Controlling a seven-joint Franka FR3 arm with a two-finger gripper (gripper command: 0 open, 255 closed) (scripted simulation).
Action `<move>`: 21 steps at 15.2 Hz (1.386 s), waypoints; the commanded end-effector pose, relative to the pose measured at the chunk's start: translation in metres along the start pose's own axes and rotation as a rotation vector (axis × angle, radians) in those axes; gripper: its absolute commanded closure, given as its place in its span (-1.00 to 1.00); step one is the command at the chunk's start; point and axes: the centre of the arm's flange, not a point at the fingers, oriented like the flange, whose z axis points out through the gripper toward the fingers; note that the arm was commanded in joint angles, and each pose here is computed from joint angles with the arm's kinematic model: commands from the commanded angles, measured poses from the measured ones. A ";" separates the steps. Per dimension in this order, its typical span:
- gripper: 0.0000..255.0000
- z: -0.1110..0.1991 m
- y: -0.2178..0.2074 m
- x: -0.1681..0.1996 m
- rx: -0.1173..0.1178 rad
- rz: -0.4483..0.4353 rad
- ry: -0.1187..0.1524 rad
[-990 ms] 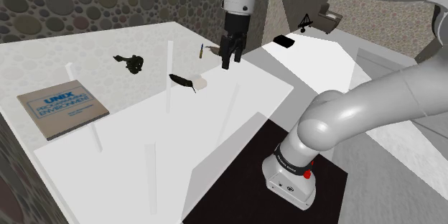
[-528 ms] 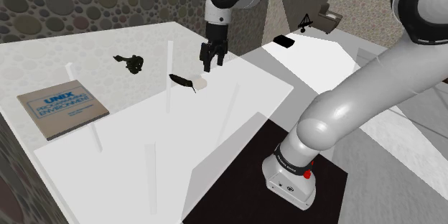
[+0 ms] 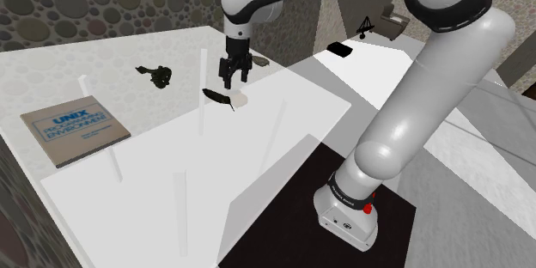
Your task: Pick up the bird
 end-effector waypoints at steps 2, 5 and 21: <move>-1.00 0.020 0.010 0.034 0.002 0.007 0.000; -1.00 0.037 0.019 0.068 0.005 0.014 0.000; 1.00 0.100 0.035 0.122 0.008 0.023 0.000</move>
